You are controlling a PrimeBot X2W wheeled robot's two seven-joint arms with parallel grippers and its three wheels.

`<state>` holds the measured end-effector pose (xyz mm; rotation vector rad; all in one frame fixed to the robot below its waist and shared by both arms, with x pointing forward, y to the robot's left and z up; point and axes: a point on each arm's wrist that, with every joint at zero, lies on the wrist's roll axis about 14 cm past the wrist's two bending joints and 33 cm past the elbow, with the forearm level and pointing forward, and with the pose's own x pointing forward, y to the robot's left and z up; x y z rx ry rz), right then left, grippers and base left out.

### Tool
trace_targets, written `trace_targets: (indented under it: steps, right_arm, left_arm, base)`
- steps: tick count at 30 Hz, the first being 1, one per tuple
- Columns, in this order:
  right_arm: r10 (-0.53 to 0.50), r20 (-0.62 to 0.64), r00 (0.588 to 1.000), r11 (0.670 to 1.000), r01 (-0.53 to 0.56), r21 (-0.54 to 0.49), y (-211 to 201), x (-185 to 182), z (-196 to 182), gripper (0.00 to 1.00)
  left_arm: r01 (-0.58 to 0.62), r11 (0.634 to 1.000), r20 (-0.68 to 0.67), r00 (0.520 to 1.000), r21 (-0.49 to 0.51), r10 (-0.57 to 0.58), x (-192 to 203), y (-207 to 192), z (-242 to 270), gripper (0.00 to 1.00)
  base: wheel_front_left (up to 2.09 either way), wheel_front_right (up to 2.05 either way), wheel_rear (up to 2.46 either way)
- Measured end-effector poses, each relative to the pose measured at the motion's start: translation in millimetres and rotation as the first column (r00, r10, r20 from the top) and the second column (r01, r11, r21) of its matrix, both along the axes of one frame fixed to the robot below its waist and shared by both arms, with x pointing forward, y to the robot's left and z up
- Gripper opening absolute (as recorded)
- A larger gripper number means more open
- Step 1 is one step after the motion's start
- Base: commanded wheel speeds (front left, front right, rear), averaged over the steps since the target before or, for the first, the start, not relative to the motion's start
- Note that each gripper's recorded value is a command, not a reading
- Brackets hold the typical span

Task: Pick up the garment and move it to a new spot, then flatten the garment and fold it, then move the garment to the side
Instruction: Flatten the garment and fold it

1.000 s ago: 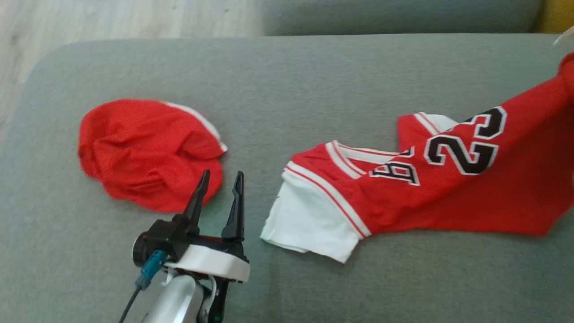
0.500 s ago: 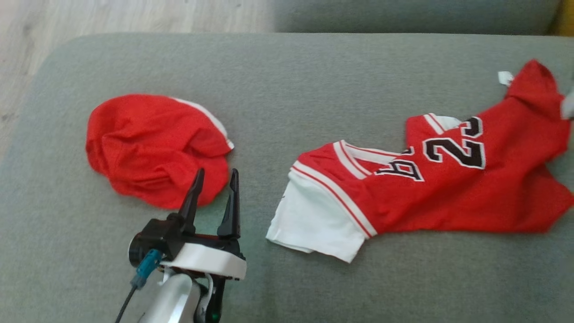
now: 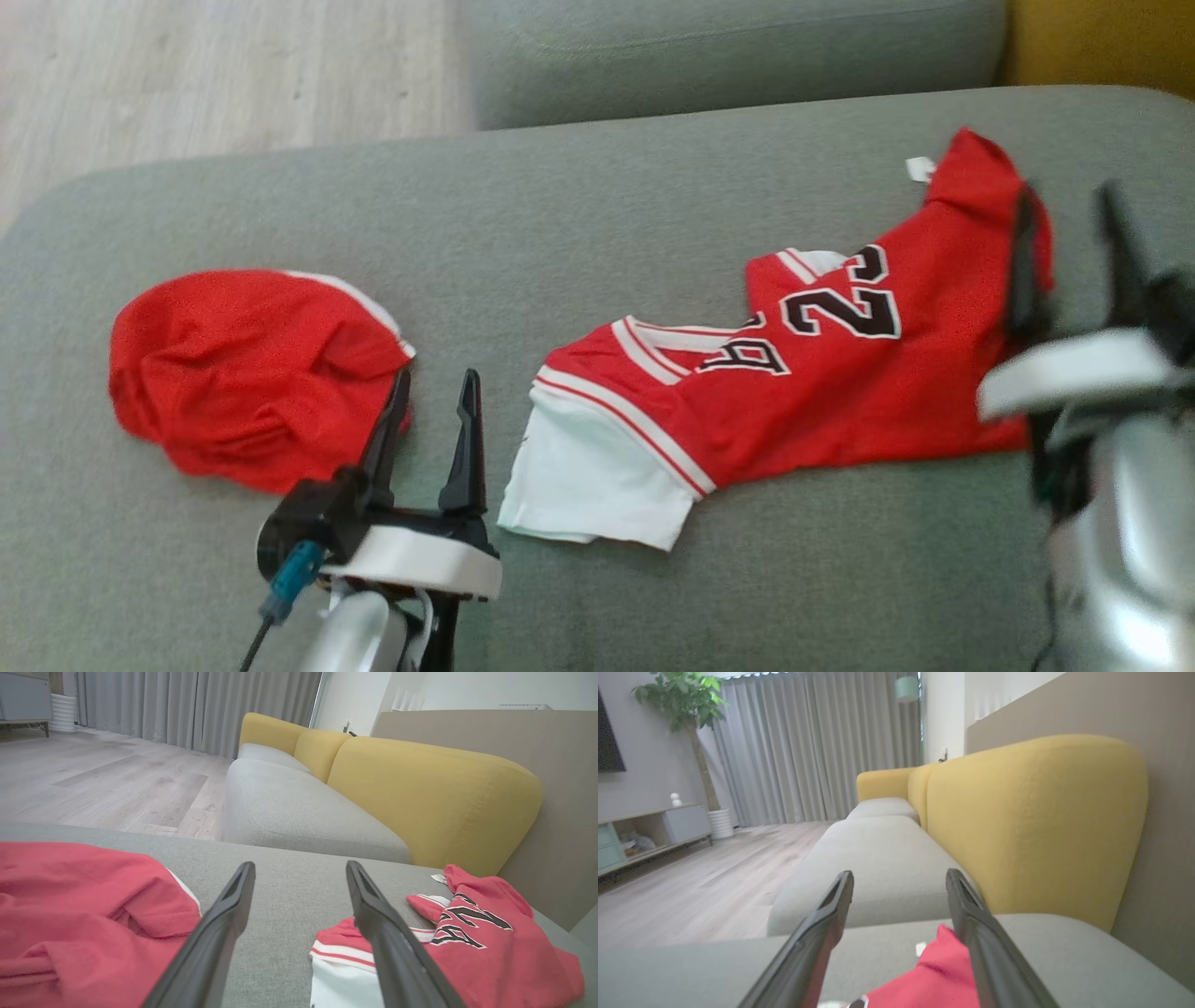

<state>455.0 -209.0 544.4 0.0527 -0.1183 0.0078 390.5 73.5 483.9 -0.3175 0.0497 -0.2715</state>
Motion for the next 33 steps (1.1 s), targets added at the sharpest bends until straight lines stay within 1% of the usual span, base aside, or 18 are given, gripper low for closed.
trace_targets:
  steps: [2, 5, 8, 11, 17, 19, 21, 22, 23, 27, 33]
  right_arm:
    - [0.019, -0.037, 0.999, 1.000, -0.019, 0.002, 8.2, -19.8, -14.4, 1.00]
    - [0.014, -0.107, 0.994, 0.997, -0.005, 0.083, 12.0, -50.9, -43.3, 1.00]
    - [0.004, -0.181, 0.984, 0.996, 0.012, 0.085, 10.3, -77.9, -73.2, 1.00]
    - [0.011, -0.214, 0.977, 0.997, 0.006, 0.078, 14.3, -93.3, -90.3, 1.00]
    - [0.013, -0.209, 0.978, 0.996, 0.006, 0.090, 16.3, -93.6, -92.8, 1.00]
    - [0.009, -0.206, 0.979, 0.996, 0.010, 0.089, 14.7, -91.8, -91.8, 1.00]
    - [0.005, -0.196, 0.981, 0.996, 0.012, 0.088, 13.6, -88.1, -88.6, 1.00]
    - [0.003, -0.186, 0.983, 0.996, 0.014, 0.087, 12.6, -84.8, -85.4, 1.00]
    - [0.001, -0.181, 0.984, 0.996, 0.015, 0.086, 11.9, -83.3, -83.8, 1.00]
    - [-0.006, -0.182, 0.983, 0.996, 0.022, 0.085, 9.7, -84.2, -84.3, 1.00]
    - [-0.019, -0.186, 0.982, 0.996, 0.035, 0.086, 5.6, -86.5, -85.5, 1.00]
  left_arm:
    - [0.013, 1.000, -0.001, 1.000, -0.001, -0.013, -2.6, -4.4, -0.1, 1.00]
    - [0.025, 1.000, 0.009, 1.000, -0.002, -0.025, -3.9, -8.7, 3.4, 1.00]
    - [0.028, 1.000, 0.011, 1.000, -0.002, -0.028, -5.3, -9.5, 4.1, 1.00]
    - [0.024, 1.000, 0.001, 1.000, 0.000, -0.024, -6.4, -7.8, 0.7, 1.00]
    - [0.034, 0.999, -0.034, 0.999, 0.016, -0.033, -6.7, -8.9, -12.7, 1.00]
    - [0.050, 0.999, -0.048, 0.998, 0.021, -0.049, -7.7, -12.4, -17.9, 1.00]
    - [0.091, 0.995, -0.068, 0.994, 0.033, -0.088, -10.9, -21.8, -25.7, 1.00]
    - [0.136, 0.989, -0.104, 0.986, 0.059, -0.129, -14.9, -31.7, -38.5, 1.00]
    - [0.155, 0.985, -0.128, 0.981, 0.077, -0.144, -17.1, -35.2, -46.3, 1.00]
    - [0.204, 0.965, -0.287, 0.946, 0.163, -0.151, -24.7, -36.3, -85.3, 1.00]
    - [0.254, 0.946, -0.406, 0.901, 0.201, -0.156, -32.3, -38.7, -111.2, 1.00]
  base:
    - [0.00, 0.00, 0.00]
    - [0.00, 0.00, 0.00]
    - [0.00, 0.00, 0.00]
    - [0.00, 0.00, 0.00]
    - [0.00, 0.00, 0.00]
    - [0.00, 0.00, 0.00]
    - [0.00, 0.00, 0.00]
    - [0.00, 0.00, 0.00]
    - [0.00, 0.00, 0.00]
    - [0.00, 0.00, 0.00]
    - [0.00, 0.00, 0.00]
